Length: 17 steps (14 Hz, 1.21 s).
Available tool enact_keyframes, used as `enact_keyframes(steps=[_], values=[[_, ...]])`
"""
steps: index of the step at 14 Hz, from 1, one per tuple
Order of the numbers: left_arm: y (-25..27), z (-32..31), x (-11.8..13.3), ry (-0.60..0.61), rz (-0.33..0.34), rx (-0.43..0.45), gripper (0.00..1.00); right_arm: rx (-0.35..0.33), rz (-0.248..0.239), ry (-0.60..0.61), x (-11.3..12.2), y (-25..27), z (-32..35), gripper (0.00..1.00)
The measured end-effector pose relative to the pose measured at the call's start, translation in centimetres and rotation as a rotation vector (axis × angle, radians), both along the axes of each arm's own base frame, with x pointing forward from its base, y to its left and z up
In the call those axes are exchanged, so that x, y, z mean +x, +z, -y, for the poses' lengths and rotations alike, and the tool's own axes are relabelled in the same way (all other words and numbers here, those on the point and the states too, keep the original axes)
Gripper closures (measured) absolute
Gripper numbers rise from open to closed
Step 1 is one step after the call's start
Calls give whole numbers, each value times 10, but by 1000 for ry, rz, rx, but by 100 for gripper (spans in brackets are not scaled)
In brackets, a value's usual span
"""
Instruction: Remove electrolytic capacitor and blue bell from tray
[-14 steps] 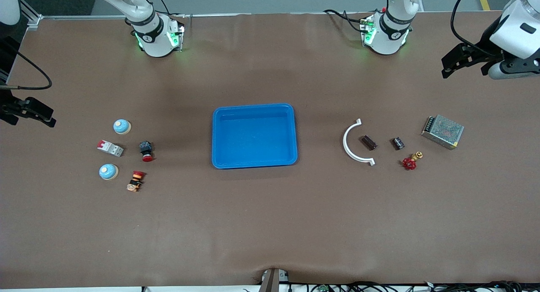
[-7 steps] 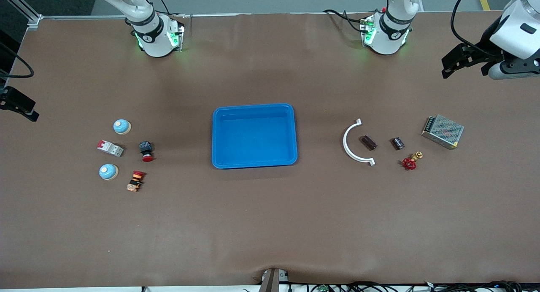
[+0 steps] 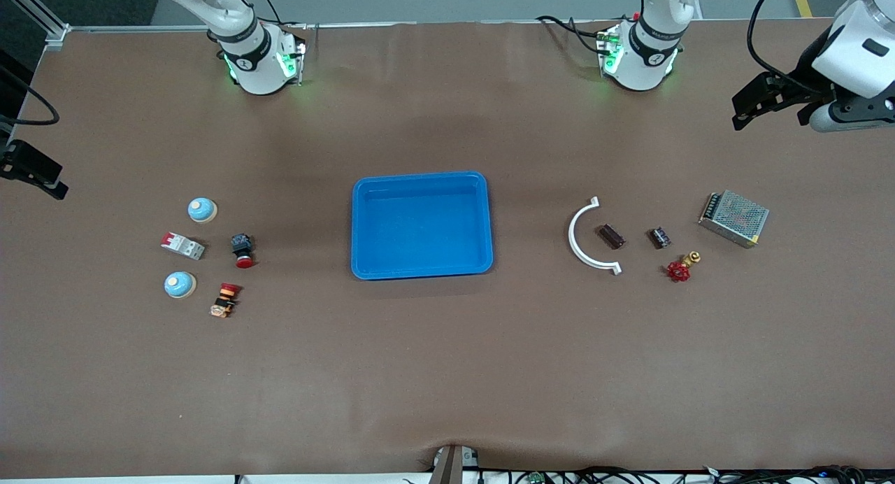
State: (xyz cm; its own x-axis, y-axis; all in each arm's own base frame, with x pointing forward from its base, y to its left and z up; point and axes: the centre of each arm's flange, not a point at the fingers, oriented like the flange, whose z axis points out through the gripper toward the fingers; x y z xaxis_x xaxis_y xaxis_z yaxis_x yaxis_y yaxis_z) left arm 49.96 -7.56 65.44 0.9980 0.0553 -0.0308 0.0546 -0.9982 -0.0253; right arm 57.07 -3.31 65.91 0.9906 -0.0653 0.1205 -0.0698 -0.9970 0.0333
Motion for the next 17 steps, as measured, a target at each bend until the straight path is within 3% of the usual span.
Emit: enact_keyframes(steps=[15, 17], values=[[-12, 3, 4, -5, 13, -1, 0, 12, -40, -11, -10, 17, -31, 0], [-15, 4, 2, -6, 9, 0, 0, 48, -54, -5, -11, 15, -35, 0]])
